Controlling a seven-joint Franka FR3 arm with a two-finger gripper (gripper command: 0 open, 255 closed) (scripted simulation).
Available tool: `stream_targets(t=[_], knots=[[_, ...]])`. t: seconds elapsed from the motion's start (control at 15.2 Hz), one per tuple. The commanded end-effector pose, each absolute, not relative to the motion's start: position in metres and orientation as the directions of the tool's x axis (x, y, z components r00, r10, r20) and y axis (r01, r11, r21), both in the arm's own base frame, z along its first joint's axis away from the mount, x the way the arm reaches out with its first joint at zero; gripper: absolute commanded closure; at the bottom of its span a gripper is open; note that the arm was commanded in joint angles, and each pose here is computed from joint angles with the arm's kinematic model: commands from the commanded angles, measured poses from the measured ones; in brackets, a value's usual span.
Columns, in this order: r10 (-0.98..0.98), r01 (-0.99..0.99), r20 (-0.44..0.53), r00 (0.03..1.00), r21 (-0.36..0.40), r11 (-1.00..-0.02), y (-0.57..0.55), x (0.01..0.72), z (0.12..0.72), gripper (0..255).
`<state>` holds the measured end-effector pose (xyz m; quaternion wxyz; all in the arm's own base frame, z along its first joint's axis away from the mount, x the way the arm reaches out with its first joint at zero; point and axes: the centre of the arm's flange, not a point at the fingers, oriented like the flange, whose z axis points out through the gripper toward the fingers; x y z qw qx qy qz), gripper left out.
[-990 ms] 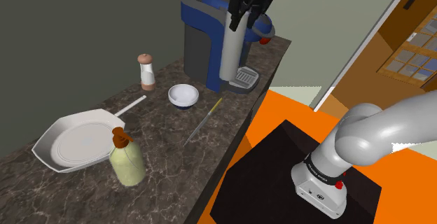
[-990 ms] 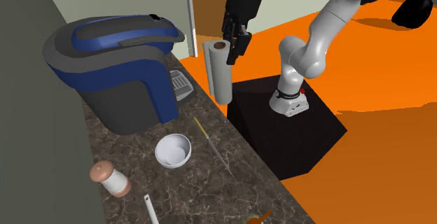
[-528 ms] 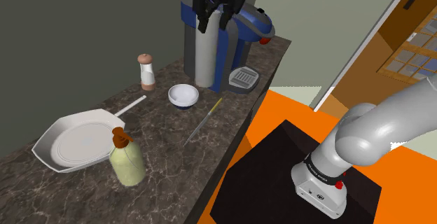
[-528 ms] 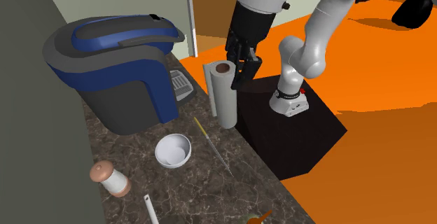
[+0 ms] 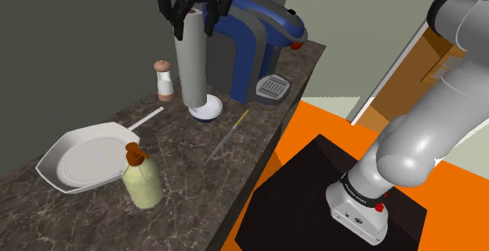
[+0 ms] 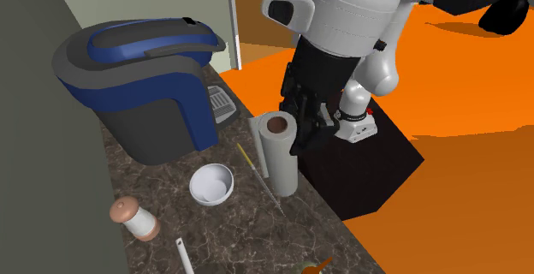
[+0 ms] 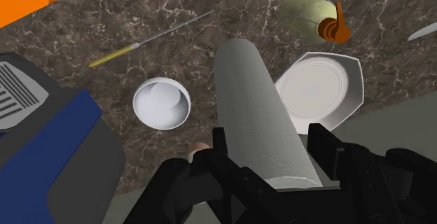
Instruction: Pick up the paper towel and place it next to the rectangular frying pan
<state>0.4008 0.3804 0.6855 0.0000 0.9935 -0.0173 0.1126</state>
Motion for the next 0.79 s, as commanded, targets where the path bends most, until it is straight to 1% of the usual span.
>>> stream_targets(t=[0.0,0.73], knots=[[-0.037,-0.037,0.225,0.974,-0.006,-0.999,0.392,0.403,0.679,255],[-0.037,-0.037,0.225,0.974,-0.006,-0.999,0.392,0.403,0.621,255]])
